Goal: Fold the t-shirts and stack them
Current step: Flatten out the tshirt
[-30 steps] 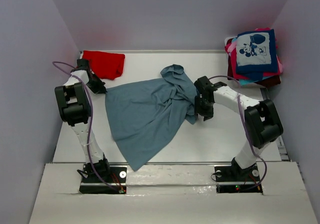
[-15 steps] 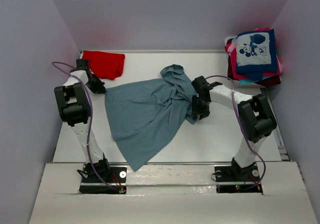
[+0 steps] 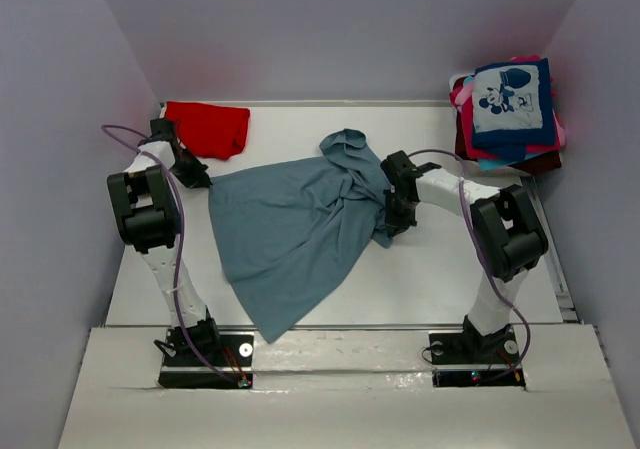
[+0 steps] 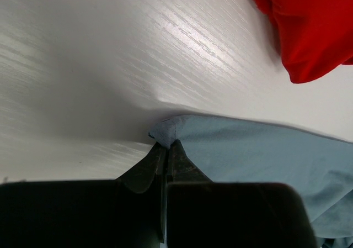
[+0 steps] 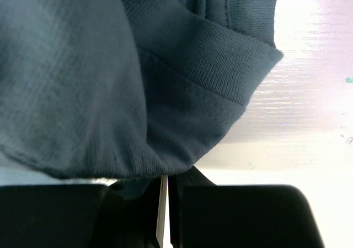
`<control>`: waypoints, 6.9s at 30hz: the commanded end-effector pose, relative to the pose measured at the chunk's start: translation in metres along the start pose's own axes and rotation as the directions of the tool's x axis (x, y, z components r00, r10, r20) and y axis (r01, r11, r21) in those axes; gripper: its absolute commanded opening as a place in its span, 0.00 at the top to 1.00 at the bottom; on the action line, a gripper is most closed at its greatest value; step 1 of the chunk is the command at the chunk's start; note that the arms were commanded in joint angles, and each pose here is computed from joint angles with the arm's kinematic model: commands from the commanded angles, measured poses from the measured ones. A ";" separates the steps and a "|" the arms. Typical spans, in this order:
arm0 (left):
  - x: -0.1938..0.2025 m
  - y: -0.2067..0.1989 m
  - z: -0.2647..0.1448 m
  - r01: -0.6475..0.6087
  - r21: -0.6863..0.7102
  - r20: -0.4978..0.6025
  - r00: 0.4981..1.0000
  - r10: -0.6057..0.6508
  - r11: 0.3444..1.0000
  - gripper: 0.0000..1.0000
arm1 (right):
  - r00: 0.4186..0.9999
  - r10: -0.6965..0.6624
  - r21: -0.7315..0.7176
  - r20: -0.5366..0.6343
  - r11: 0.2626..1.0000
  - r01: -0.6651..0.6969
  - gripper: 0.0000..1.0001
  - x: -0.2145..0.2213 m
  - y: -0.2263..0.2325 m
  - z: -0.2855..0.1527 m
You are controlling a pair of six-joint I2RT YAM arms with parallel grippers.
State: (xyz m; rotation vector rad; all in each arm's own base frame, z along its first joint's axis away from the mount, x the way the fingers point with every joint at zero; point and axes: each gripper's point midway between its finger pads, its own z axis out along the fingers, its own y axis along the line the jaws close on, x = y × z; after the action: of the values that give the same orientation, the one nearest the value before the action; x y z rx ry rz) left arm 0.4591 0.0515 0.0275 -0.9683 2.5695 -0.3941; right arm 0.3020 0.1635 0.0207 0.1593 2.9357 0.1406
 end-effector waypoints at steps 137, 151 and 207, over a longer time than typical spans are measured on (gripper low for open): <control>0.380 0.048 -0.146 -0.411 0.220 -0.510 0.725 0.463 0.885 0.38 | 0.996 0.029 -0.263 0.083 0.965 -0.006 0.27 -0.157 0.084 0.000; 0.392 0.046 -0.144 -0.353 0.224 -0.540 0.731 0.417 0.908 0.37 | 0.997 0.027 -0.275 0.071 0.961 -0.006 0.27 -0.155 0.086 0.004; 0.370 -0.010 -0.103 -0.350 0.213 -0.550 0.728 0.408 0.912 0.15 | 0.992 0.024 -0.371 0.121 0.928 0.023 0.33 -0.172 0.108 -0.020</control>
State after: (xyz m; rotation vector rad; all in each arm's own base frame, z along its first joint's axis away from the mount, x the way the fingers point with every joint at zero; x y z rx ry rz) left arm 0.1550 -0.1854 0.0288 -0.3366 3.1701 -0.7488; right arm 0.4625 0.2539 0.0677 0.0974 2.7958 0.6802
